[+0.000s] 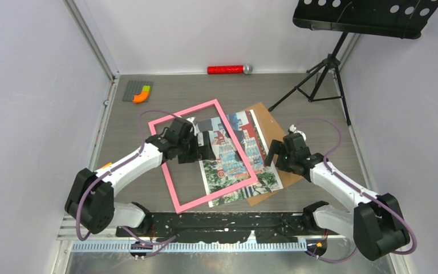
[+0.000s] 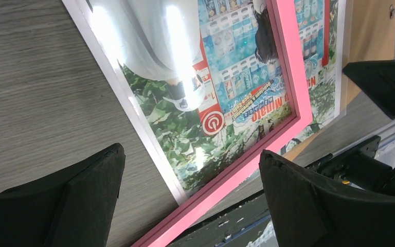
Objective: Take the photo out of the frame
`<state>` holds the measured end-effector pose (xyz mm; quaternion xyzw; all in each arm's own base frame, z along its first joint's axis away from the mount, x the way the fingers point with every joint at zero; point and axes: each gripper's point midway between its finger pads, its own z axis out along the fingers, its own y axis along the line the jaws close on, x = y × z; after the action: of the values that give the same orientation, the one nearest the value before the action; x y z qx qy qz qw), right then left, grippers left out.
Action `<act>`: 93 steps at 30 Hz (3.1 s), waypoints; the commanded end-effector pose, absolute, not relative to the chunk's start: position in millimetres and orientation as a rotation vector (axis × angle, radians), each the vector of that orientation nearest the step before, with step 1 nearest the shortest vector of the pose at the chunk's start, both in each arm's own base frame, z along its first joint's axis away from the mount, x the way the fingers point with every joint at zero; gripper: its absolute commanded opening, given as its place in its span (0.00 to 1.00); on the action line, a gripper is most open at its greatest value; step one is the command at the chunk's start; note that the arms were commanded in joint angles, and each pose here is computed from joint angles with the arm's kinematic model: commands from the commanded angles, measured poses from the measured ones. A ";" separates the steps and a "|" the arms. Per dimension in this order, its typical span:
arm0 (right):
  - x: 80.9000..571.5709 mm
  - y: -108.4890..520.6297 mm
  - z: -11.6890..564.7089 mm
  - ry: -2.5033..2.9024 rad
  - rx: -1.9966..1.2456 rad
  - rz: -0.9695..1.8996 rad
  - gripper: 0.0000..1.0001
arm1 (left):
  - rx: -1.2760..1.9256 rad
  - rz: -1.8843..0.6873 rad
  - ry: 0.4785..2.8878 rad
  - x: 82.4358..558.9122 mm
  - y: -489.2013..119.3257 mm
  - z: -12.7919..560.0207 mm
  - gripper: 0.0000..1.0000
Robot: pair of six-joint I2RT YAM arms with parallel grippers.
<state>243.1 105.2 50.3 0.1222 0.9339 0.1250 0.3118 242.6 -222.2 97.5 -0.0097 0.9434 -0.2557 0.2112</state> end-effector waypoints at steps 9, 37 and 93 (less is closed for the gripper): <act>196.2 105.1 8.9 2.693 0.413 0.338 0.97 | -0.042 -0.682 2.608 252.9 -226.4 79.2 1.00; 217.6 222.9 62.5 2.573 -0.112 1.019 0.93 | -0.074 -0.528 2.689 243.8 -205.8 62.1 1.00; 169.5 149.6 1.1 2.802 0.129 0.513 0.88 | -0.174 -0.567 2.891 228.4 -206.3 -17.6 1.00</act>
<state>206.5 131.5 30.4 0.0639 0.9571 0.1681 0.2273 273.3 -237.2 37.3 -0.0460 0.9422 -0.2718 0.1904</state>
